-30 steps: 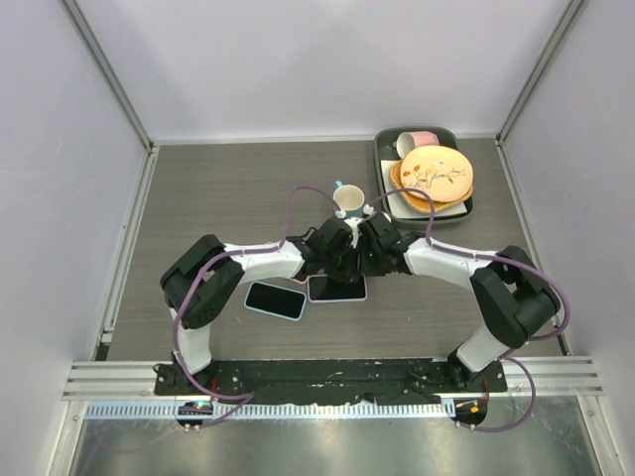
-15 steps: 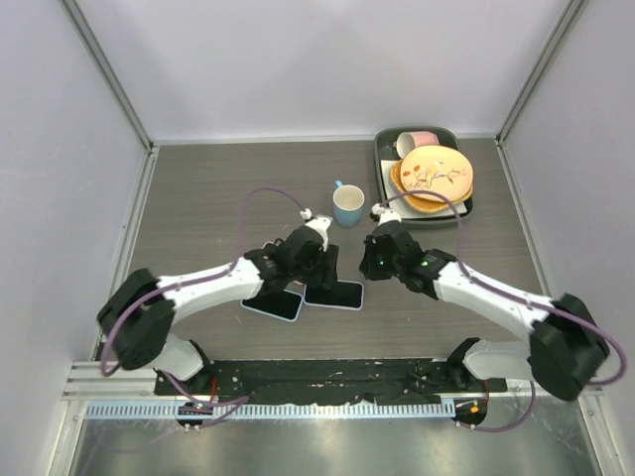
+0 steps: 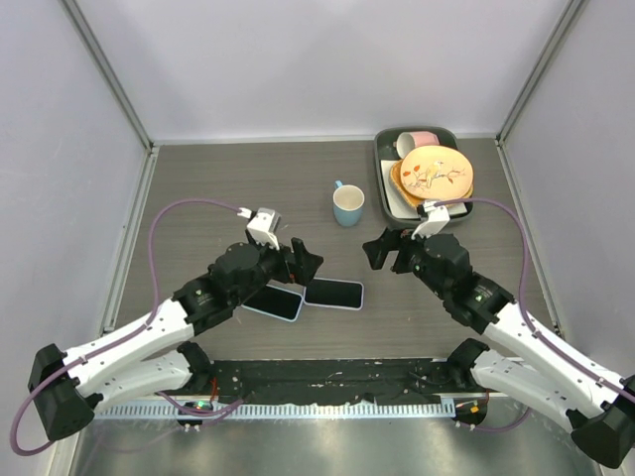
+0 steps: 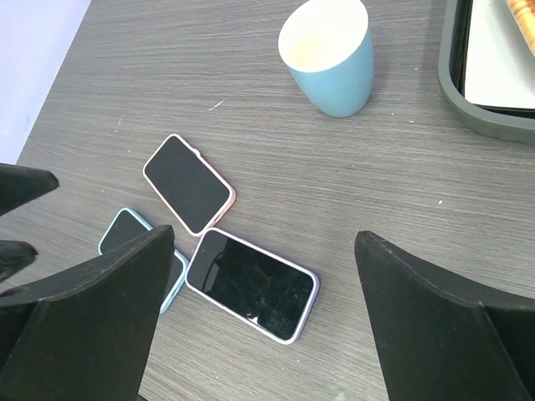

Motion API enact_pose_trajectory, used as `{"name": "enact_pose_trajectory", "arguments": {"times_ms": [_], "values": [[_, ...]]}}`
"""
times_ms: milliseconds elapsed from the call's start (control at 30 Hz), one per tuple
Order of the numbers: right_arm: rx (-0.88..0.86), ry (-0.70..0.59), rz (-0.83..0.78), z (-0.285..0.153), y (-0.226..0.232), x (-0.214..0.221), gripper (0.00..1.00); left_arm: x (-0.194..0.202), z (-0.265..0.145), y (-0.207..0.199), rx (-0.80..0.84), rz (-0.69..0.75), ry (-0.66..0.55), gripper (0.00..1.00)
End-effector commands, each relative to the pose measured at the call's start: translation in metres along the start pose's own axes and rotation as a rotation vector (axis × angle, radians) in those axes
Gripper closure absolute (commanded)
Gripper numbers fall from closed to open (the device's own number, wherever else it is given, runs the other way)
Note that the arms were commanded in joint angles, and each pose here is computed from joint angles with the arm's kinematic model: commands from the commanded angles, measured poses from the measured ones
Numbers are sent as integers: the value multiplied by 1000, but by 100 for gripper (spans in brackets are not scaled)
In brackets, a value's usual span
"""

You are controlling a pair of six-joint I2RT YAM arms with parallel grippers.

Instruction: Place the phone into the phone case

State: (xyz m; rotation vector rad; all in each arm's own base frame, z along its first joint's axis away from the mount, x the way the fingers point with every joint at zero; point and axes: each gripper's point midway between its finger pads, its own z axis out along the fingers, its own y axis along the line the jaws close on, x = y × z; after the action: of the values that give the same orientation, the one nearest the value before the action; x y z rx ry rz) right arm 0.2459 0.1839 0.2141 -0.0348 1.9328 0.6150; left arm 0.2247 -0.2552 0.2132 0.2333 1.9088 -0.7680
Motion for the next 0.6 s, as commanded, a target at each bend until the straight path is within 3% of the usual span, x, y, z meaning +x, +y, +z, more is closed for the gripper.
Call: {"name": "enact_pose_trajectory", "arguments": {"times_ms": [0,400,567], "values": [[3,-36,-13,4,0,-8,5,-25,-3,-10,32,-32,-103,0],[18,11,-18,16,-2,4,1,-21,5,-3,-19,-21,-67,0],[49,67,-23,24,-7,17,1,-4,21,8,-59,-13,57,0]]}}
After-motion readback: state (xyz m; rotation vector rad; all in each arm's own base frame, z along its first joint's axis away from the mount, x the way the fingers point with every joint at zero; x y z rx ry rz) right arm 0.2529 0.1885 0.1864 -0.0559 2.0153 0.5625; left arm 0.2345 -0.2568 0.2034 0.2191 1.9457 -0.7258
